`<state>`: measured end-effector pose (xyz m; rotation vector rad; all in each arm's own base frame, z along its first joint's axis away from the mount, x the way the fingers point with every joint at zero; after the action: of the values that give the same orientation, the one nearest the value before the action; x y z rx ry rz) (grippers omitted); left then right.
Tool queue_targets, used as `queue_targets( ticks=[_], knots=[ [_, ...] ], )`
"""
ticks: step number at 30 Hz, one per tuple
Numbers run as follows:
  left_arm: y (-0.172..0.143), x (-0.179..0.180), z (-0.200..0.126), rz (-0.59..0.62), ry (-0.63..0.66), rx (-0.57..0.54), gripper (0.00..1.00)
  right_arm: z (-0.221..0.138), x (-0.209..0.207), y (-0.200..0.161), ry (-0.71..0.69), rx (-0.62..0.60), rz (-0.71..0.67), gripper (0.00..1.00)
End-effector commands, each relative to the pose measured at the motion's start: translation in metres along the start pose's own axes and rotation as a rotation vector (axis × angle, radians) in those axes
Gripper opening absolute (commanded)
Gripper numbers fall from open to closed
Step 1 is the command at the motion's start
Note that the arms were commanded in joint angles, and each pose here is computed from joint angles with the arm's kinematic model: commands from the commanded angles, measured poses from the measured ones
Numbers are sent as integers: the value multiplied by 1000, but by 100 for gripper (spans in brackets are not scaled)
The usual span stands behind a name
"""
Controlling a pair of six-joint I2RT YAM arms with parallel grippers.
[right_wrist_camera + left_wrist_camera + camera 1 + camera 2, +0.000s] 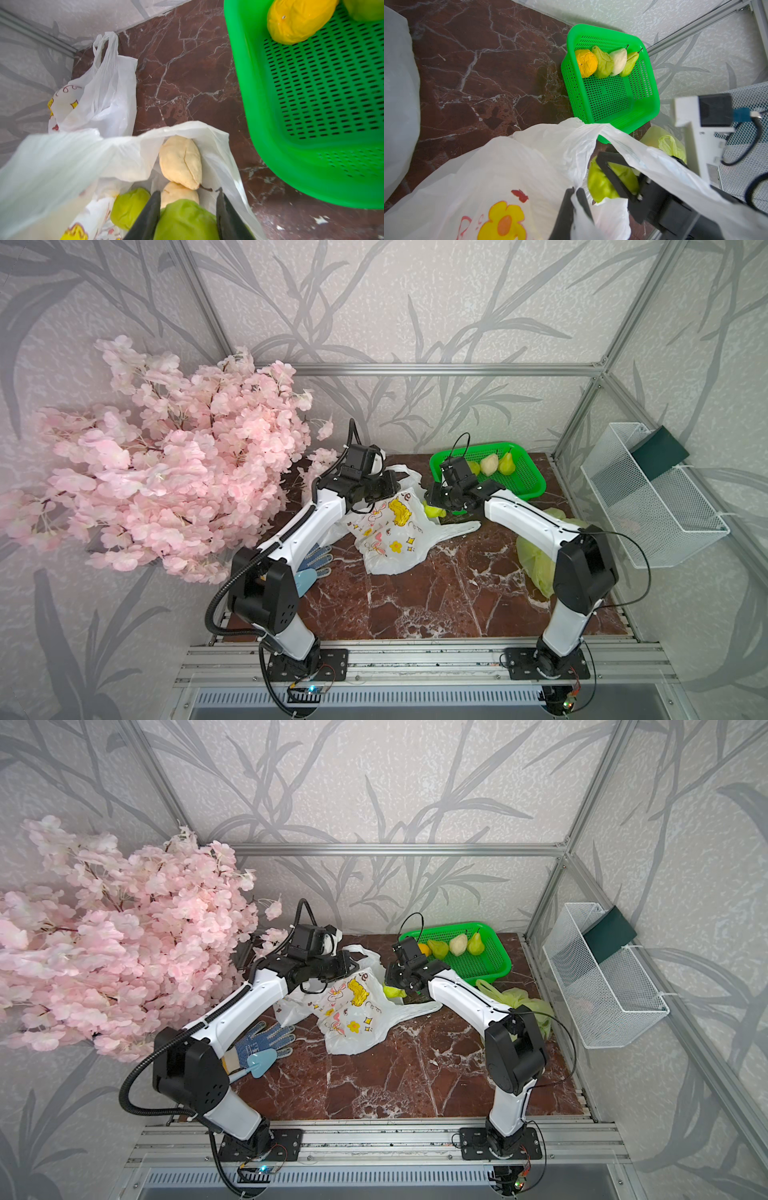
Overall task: Place the pears into plastic bags & tie knots
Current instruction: Place the pear in the plastic bag.
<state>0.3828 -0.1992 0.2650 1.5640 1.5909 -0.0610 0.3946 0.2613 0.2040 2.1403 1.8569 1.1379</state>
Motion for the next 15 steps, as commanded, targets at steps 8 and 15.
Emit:
queue_targets(
  ticks=[8,15],
  knots=[
    [-3,-12,-11,7,-26,-25,0,27,44,-15,94,-29,191,37],
    [-2,-8,-12,11,-15,-32,0,13,73,-15,250,135,141,72]
  ],
)
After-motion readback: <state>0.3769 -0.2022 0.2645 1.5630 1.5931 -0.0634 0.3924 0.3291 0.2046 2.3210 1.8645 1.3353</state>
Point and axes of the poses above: each gripper's point midway between its finger pads, its own z axis out along the fingers, its own x axis along the line the jaws close on, y = z × x, the point moved 5 cm from there along -z, back along the fingers, and after that the axes turned 1 degree about z, right-handed, at the moved point
